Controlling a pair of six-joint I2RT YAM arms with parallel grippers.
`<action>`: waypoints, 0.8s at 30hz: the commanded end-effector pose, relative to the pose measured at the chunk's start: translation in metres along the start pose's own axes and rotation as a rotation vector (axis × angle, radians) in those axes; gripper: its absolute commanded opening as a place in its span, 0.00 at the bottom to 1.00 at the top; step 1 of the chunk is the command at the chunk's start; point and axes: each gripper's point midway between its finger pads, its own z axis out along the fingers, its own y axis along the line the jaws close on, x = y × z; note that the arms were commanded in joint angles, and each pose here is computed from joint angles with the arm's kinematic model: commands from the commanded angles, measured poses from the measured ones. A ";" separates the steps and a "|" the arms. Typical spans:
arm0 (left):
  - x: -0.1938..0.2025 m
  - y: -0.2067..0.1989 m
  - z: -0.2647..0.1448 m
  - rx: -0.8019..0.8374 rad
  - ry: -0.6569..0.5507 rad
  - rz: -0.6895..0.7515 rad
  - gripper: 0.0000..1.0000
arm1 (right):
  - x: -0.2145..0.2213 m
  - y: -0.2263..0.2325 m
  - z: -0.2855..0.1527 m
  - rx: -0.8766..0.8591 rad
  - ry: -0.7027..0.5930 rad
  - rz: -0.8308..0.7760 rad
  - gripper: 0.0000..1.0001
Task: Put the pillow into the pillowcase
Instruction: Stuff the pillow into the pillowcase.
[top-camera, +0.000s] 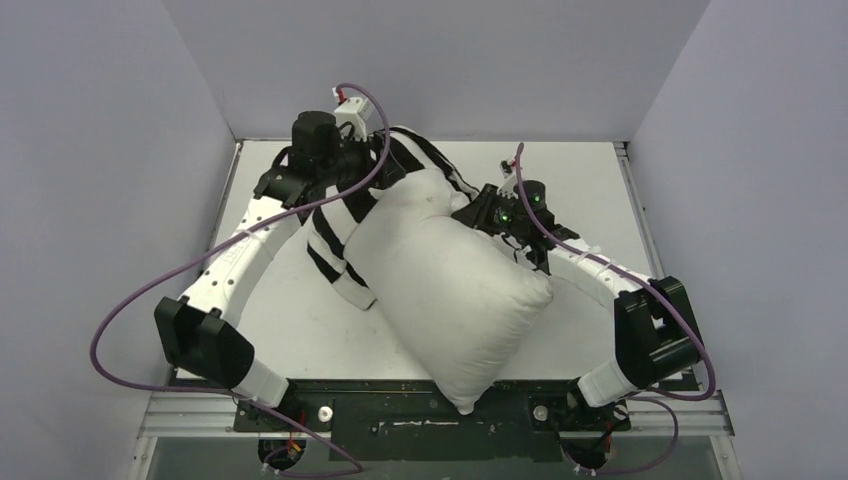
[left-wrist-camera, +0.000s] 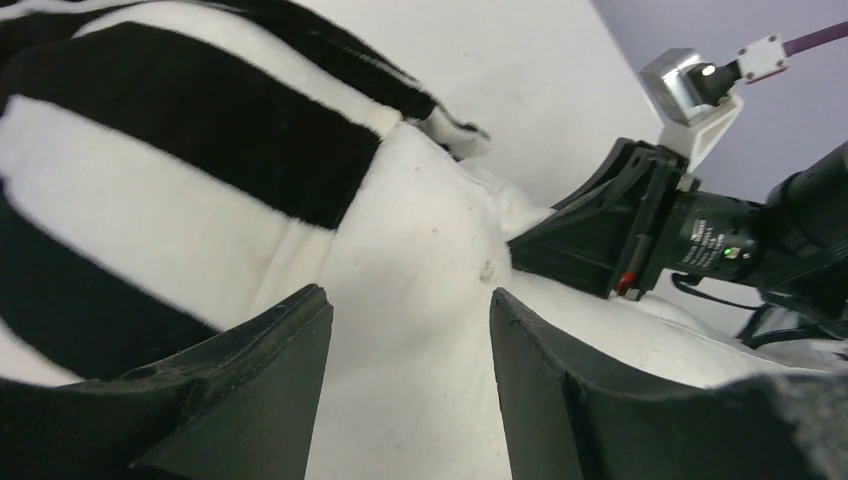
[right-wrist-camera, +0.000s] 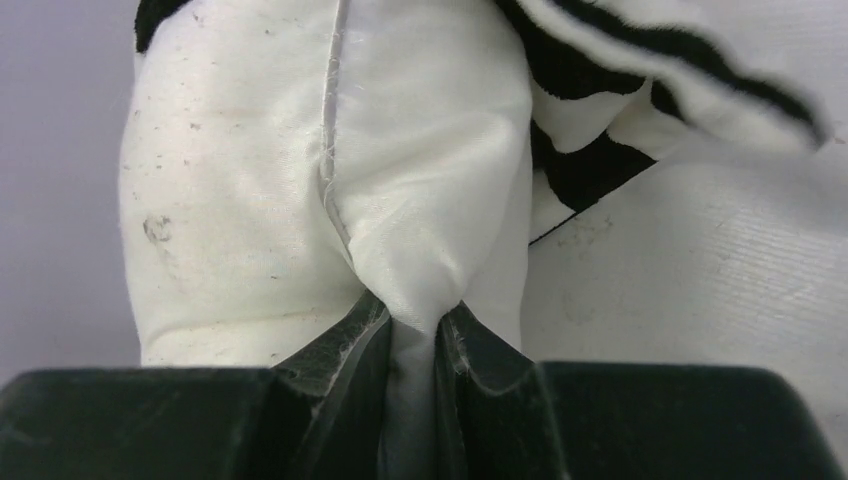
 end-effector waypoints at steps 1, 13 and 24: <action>-0.016 0.030 -0.037 -0.205 -0.095 0.168 0.56 | -0.036 0.051 -0.002 -0.196 -0.097 -0.133 0.00; 0.015 0.073 0.027 -0.217 -0.061 0.266 0.62 | -0.051 0.063 -0.011 -0.208 -0.138 -0.213 0.12; 0.013 0.059 0.040 -0.108 -0.168 0.306 0.00 | -0.083 0.052 -0.047 0.005 -0.199 -0.294 0.70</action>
